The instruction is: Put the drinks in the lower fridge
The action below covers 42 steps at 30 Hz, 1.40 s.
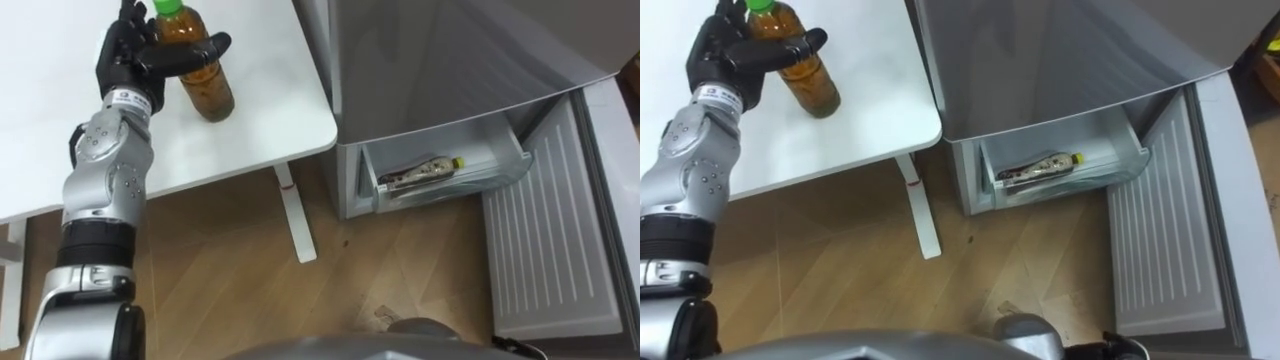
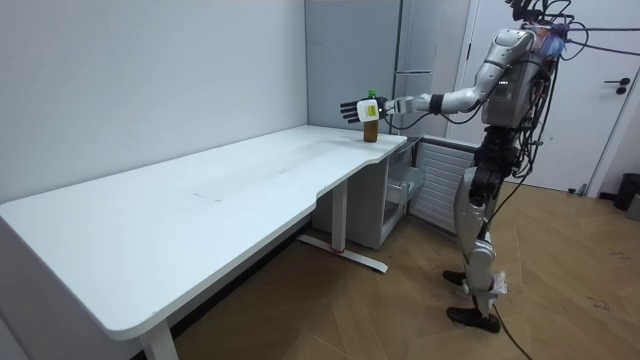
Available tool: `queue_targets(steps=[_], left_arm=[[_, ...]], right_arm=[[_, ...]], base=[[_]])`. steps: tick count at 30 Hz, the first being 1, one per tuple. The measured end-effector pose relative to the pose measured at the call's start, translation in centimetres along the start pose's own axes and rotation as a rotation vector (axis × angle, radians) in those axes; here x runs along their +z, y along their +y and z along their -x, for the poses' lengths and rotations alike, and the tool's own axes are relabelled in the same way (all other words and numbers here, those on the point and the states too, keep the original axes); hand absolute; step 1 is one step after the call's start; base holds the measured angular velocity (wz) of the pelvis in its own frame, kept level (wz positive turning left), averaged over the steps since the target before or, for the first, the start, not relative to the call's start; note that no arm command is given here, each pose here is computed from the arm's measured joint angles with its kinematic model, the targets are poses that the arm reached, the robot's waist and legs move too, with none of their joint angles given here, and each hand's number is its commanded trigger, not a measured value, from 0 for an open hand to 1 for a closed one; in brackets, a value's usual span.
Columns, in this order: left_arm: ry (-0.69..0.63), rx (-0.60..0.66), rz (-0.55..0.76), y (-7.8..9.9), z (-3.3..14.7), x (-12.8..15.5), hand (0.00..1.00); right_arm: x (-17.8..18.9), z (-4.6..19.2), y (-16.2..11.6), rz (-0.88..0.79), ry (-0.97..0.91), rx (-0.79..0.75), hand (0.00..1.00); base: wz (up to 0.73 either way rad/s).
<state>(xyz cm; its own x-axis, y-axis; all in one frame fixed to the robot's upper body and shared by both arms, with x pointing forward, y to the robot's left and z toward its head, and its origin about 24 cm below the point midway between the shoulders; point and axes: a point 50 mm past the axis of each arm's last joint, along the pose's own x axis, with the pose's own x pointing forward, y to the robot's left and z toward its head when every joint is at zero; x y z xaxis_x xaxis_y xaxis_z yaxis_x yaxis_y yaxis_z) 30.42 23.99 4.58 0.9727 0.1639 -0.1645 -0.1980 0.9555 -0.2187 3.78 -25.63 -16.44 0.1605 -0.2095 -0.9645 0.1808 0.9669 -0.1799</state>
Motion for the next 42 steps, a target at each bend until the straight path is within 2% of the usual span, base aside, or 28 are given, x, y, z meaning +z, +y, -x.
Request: queue_targets(steps=[12,13,14,15,16,17,42], left_arm=[[0.036,-0.003,-0.004,0.2,-0.3,-0.3,0.00],[0.036,-0.002,-0.007,0.2,-0.5,-0.1,0.20],[0.037,-0.002,-0.009,0.2,-0.6,0.0,0.61],[0.036,-0.001,-0.012,0.2,-0.8,0.2,0.75],[0.033,-0.001,-0.014,0.2,-1.0,0.4,0.75],[0.030,-0.002,-0.014,0.2,-1.0,0.5,1.00],[0.040,-0.001,-0.021,0.2,-1.1,0.6,1.00]], right_arm=[[0.2,0.0,0.0,-0.014,-0.003,-0.007,0.00],[0.2,0.0,0.0,-0.019,-0.003,-0.006,0.00],[0.2,0.0,0.0,-0.023,-0.003,-0.006,0.00],[0.2,0.0,0.0,-0.030,-0.003,-0.006,0.00],[0.1,0.0,0.0,-0.034,-0.003,-0.006,0.00],[0.1,0.0,0.0,-0.034,-0.003,-0.006,0.00],[0.5,-0.1,0.1,-0.037,-0.008,-0.003,0.00]], base=[[-0.02],[-0.04],[-0.05],[-0.05],[-0.05],[-0.04],[-0.01]])
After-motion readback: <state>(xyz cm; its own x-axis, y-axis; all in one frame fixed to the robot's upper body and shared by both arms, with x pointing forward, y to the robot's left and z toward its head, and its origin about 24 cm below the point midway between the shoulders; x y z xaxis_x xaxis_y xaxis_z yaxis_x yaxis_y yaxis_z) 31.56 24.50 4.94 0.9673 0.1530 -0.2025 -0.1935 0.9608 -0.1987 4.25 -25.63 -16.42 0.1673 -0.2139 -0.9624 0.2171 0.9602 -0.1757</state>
